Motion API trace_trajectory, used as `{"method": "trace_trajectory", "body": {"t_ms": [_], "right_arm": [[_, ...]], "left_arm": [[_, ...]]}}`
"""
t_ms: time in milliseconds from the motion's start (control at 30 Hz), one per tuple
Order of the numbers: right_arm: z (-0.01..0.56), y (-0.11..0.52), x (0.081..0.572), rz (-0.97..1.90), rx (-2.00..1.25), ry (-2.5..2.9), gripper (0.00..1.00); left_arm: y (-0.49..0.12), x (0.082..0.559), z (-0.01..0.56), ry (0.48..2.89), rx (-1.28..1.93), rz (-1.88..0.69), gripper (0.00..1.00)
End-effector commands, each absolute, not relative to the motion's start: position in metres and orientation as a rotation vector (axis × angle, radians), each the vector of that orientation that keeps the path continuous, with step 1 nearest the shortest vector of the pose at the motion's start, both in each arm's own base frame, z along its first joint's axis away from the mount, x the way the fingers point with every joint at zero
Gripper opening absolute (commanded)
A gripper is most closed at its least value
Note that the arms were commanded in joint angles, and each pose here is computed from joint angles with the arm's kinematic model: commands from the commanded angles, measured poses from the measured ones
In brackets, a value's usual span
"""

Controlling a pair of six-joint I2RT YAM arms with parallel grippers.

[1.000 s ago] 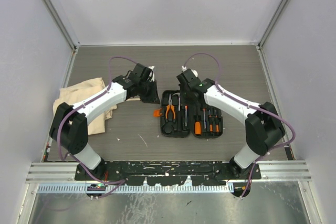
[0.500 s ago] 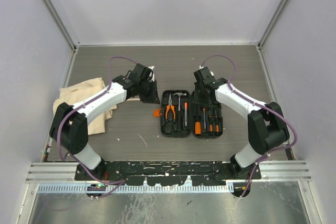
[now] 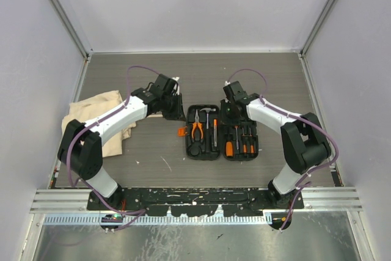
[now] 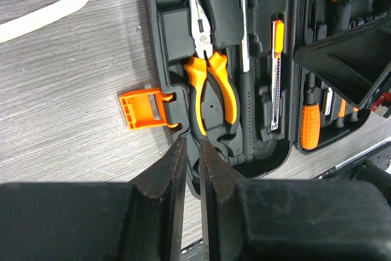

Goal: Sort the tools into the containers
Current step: Adjust the utility knife in the storage box, then close the storage box at the center of the board.

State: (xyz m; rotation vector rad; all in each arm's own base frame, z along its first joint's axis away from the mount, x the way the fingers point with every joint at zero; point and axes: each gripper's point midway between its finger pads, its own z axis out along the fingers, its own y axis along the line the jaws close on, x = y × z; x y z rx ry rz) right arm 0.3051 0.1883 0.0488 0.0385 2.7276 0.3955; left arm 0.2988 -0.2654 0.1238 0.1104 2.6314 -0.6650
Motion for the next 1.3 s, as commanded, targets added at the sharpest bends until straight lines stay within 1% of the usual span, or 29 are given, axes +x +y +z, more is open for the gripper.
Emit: {"method": "trace_trajectory", "body": {"t_ms": [0, 133, 267, 400, 567, 733, 833, 967, 1033, 1067, 1267], "right_arm": [[0.038, 0.216, 0.296, 0.533, -0.115, 2.740, 0.25], [0.035, 0.226, 0.287, 0.518, -0.250, 2.737, 0.25], [0.042, 0.229, 0.288, 0.501, -0.302, 2.706, 0.26], [0.066, 0.225, 0.302, 0.458, -0.238, 2.622, 0.26], [0.104, 0.210, 0.319, 0.378, -0.123, 2.493, 0.31], [0.120, 0.188, 0.323, 0.307, -0.017, 2.427, 0.33], [0.116, 0.160, 0.319, 0.235, 0.070, 2.444, 0.37], [0.098, 0.120, 0.308, 0.236, 0.182, 2.492, 0.38], [0.092, 0.104, 0.303, 0.253, 0.228, 2.502, 0.46], [0.089, 0.097, 0.301, 0.261, 0.254, 2.507, 0.48], [0.077, 0.077, 0.295, 0.347, 0.347, 2.502, 0.51]], "left_arm": [[-0.261, 0.303, 0.137, 2.582, 0.112, -0.659, 0.15], [-0.260, 0.302, 0.133, 2.591, 0.111, -0.651, 0.15], [-0.257, 0.301, 0.129, 2.598, 0.115, -0.634, 0.15], [-0.252, 0.299, 0.127, 2.598, 0.113, -0.605, 0.14], [-0.242, 0.300, 0.128, 2.583, 0.100, -0.554, 0.16], [-0.237, 0.300, 0.127, 2.577, 0.091, -0.550, 0.18], [-0.233, 0.299, 0.122, 2.588, 0.091, -0.537, 0.18], [-0.231, 0.296, 0.116, 2.599, 0.089, -0.540, 0.18], [-0.232, 0.295, 0.114, 2.606, 0.092, -0.545, 0.18], [-0.232, 0.294, 0.112, 2.611, 0.091, -0.545, 0.18], [-0.234, 0.292, 0.100, 2.638, 0.106, -0.548, 0.20]]}}
